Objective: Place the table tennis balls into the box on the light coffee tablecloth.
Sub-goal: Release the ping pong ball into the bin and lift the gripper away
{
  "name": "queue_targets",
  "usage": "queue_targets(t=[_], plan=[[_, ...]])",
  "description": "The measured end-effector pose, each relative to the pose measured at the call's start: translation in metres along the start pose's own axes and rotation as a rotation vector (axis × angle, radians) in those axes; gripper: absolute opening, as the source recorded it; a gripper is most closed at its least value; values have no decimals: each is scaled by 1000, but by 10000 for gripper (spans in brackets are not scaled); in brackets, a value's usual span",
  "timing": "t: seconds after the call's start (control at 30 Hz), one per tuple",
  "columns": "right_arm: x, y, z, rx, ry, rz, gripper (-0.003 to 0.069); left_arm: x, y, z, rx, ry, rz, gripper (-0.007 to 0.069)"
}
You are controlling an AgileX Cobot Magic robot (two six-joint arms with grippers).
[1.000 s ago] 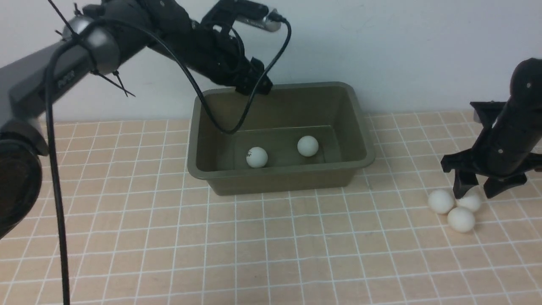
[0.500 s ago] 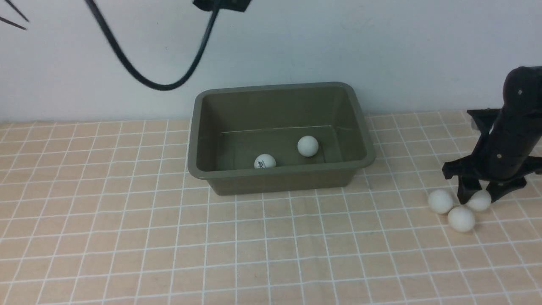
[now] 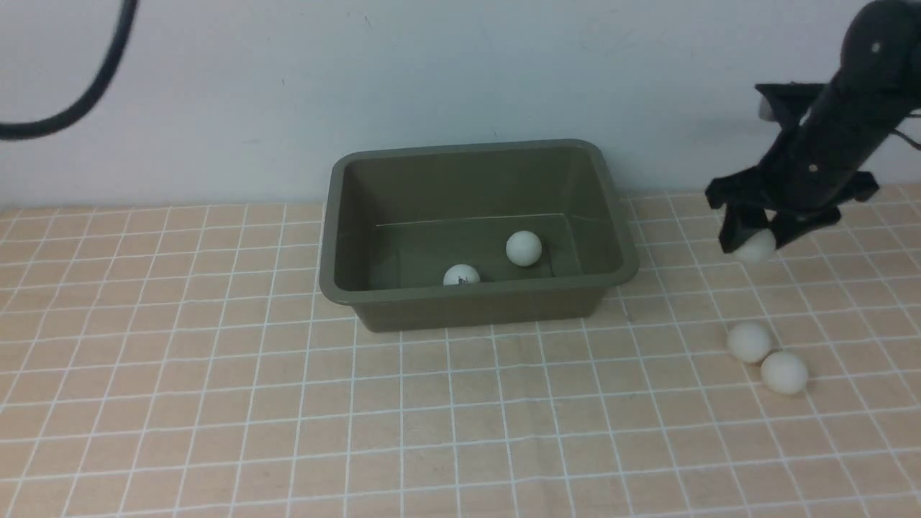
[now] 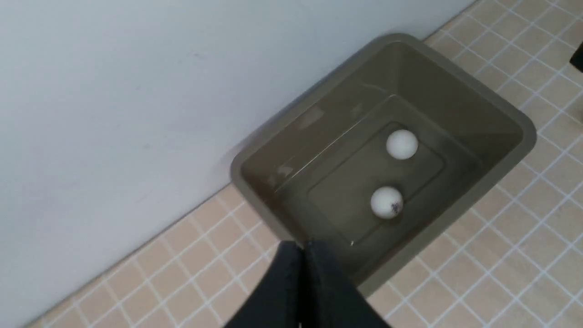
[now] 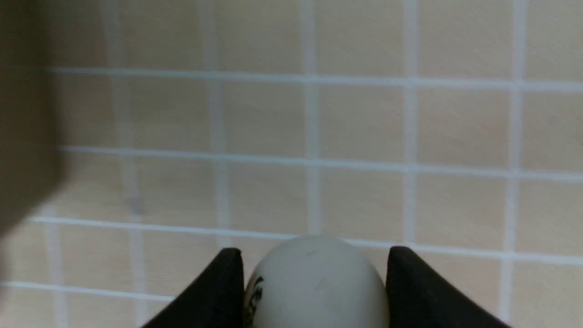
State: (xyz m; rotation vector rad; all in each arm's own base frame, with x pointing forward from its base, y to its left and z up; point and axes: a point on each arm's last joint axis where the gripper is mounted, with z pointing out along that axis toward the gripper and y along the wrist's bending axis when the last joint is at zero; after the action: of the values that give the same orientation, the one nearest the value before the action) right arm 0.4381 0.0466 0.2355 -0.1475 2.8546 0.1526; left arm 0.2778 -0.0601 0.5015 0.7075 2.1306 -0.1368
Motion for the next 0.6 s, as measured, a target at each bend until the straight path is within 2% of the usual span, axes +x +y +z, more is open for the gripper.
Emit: queue_targets(t=[0.07, 0.13, 0.2, 0.33, 0.47, 0.6], plan=[[-6, 36, -7, -39, -38, -80, 367, 24, -6, -24, -27, 11, -27, -69], [-8, 49, -10, -52, -55, -105, 367, 34, -10, -32, -38, 10, -36, -69], [-12, 78, -15, -79, -113, -162, 367, 62, -22, -47, -74, -22, -56, -69], [-16, 113, -23, -114, -202, -226, 367, 106, -46, -62, -112, -80, -72, -69], [-20, 125, -18, -137, -229, -237, 367, 140, -62, -59, -89, -77, -100, -69], [-20, 127, 11, -151, -170, -223, 367, 170, -82, -54, -14, -77, -157, -69]])
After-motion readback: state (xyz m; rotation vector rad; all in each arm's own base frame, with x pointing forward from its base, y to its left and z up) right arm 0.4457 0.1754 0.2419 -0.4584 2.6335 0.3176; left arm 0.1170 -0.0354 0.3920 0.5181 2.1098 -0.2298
